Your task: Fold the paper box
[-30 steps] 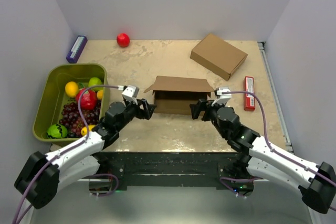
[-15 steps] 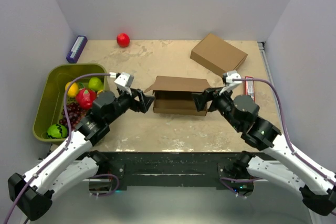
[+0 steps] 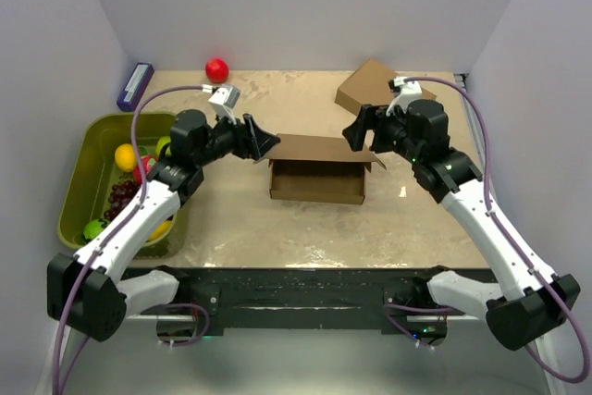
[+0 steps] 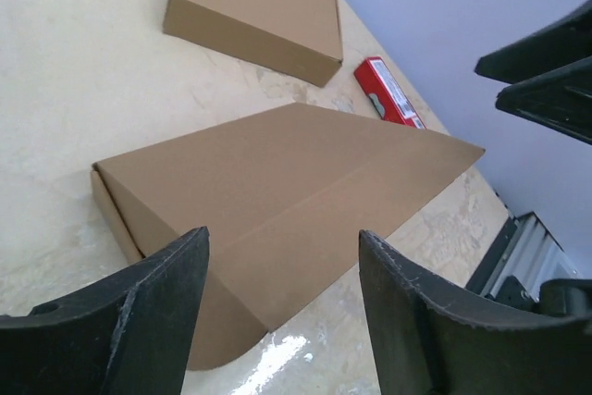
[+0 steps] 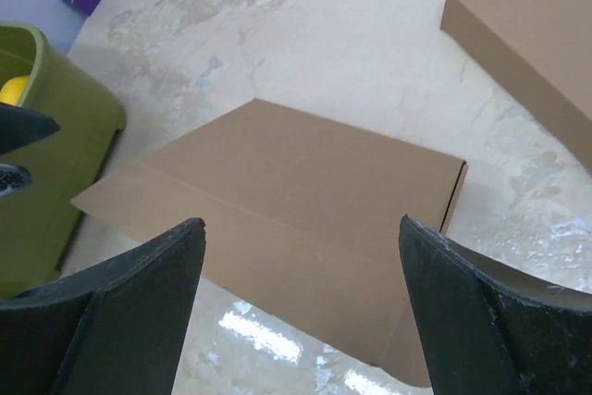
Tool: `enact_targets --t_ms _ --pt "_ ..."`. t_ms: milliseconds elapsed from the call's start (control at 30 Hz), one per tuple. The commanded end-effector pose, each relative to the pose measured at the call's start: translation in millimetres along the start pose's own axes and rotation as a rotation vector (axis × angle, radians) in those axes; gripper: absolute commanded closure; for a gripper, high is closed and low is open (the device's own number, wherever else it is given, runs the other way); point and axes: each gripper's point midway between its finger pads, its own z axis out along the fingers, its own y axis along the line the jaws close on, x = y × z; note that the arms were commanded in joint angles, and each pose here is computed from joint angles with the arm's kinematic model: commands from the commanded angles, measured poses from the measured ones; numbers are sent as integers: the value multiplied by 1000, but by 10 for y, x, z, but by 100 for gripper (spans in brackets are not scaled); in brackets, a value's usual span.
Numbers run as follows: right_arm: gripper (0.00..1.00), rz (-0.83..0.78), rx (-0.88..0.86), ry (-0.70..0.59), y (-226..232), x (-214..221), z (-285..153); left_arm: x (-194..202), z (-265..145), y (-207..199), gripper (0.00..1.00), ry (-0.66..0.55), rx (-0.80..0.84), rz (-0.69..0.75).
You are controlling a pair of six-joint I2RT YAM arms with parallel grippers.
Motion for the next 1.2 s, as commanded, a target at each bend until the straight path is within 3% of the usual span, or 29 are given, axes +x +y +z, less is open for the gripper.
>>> enact_targets --t_ms 0,433,1167 --pt "13 70 -131 108 182 128 41 -182 139 -224 32 -13 133 1" --pt "17 166 -129 214 -28 577 316 317 445 82 36 91 118 -67" --pt "21 251 -104 311 -129 1072 378 1064 441 351 39 199 93 -145"
